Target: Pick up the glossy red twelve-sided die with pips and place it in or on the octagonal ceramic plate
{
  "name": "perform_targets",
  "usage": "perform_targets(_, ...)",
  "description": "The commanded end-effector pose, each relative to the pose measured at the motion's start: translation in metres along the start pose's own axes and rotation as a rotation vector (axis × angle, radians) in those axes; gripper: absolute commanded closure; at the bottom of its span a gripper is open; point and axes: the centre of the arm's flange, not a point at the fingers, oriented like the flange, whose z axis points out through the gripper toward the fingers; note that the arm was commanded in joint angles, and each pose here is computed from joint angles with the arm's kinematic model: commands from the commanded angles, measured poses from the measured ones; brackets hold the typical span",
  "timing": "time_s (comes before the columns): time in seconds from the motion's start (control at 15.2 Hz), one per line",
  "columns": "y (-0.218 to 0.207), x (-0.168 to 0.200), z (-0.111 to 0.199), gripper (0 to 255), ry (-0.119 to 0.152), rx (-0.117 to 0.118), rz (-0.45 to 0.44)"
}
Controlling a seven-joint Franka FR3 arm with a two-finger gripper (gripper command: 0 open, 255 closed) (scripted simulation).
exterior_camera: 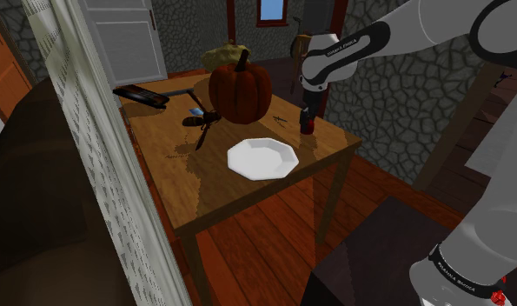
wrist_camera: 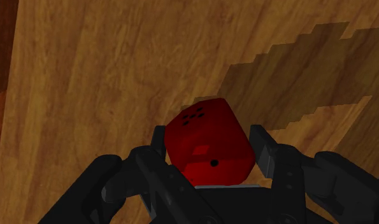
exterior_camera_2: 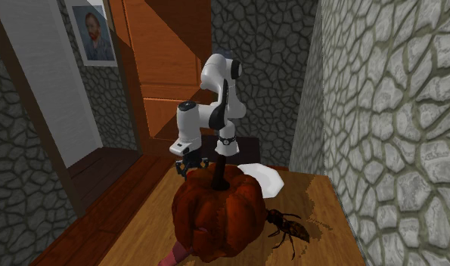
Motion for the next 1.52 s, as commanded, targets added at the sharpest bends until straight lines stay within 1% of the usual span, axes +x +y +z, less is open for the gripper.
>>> perform_targets(0.0, 0.0, 0.0, 0.002, 255, -0.003, 0.001, 0.001)
perform_targets(0.33, 0.0, 0.0, 0.002, 255, -0.003, 0.001, 0.001)
perform_targets(1.39, 0.0, 0.0, -0.082, 255, -0.003, 0.001, 0.001)
perform_targets(1.45, 0.0, 0.0, -0.083, 255, -0.003, 0.001, 0.001)
